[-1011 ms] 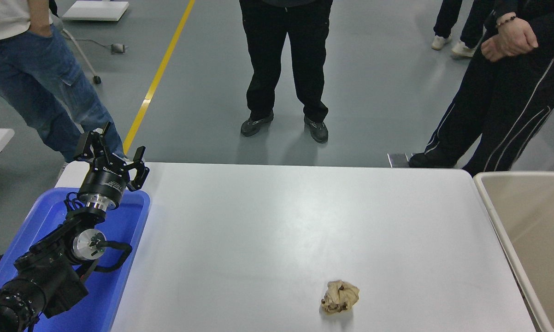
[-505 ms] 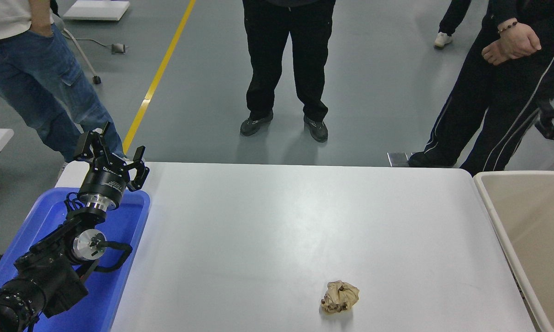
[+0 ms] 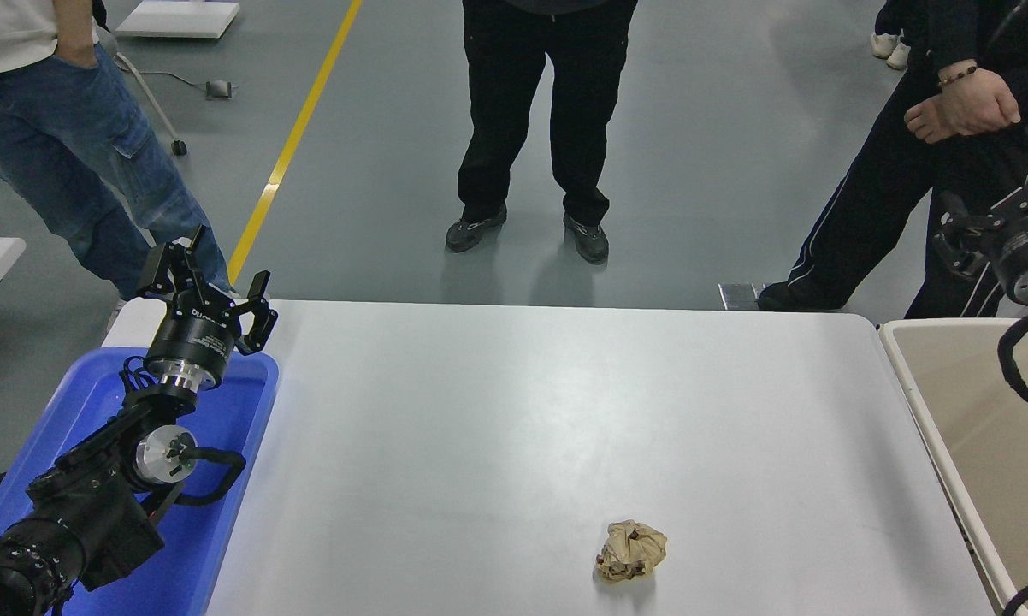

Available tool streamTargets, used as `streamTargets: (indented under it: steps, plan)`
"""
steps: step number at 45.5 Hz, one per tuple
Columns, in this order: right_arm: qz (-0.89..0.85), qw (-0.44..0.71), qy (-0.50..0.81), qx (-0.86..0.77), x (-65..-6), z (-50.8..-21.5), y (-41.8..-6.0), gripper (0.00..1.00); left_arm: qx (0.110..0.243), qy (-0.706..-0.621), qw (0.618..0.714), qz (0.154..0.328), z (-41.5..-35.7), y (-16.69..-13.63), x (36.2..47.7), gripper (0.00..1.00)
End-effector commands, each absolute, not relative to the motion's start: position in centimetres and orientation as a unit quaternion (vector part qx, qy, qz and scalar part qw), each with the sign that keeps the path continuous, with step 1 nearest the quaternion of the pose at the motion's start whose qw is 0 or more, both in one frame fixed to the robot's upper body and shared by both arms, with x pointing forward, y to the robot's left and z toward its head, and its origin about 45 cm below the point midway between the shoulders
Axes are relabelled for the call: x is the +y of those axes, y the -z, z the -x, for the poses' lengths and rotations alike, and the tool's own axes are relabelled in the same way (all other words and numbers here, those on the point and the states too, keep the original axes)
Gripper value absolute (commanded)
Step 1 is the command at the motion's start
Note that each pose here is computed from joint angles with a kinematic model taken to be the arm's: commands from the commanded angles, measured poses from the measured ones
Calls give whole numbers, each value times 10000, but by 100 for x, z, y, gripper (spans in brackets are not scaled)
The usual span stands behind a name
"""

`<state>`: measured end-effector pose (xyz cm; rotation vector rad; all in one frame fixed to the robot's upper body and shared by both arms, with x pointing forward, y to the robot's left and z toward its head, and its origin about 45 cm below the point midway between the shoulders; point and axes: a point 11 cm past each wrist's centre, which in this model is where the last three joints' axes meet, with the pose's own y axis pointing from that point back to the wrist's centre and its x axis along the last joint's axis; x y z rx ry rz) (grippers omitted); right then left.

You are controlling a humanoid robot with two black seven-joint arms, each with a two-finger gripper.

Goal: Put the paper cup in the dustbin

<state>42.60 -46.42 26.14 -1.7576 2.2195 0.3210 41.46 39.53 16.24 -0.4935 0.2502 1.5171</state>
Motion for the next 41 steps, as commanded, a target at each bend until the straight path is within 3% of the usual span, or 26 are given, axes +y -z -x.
streamTargets:
  steps: [1, 20, 41]
  plan:
    - [6061, 1510, -1262, 7707, -4568, -4090, -2265, 99, 1119, -6788, 6913, 2209, -4146, -1624, 3953, 100]
    - [6205, 1251, -1596, 7575, -4195, -4038, -1765, 99, 1119, -6788, 6913, 2209, -4146, -1624, 3953, 100]
    - [6219, 1324, -1557, 7560, -4158, -4073, -1797, 99, 1119, -6788, 6913, 2209, -4146, -1624, 3953, 100]
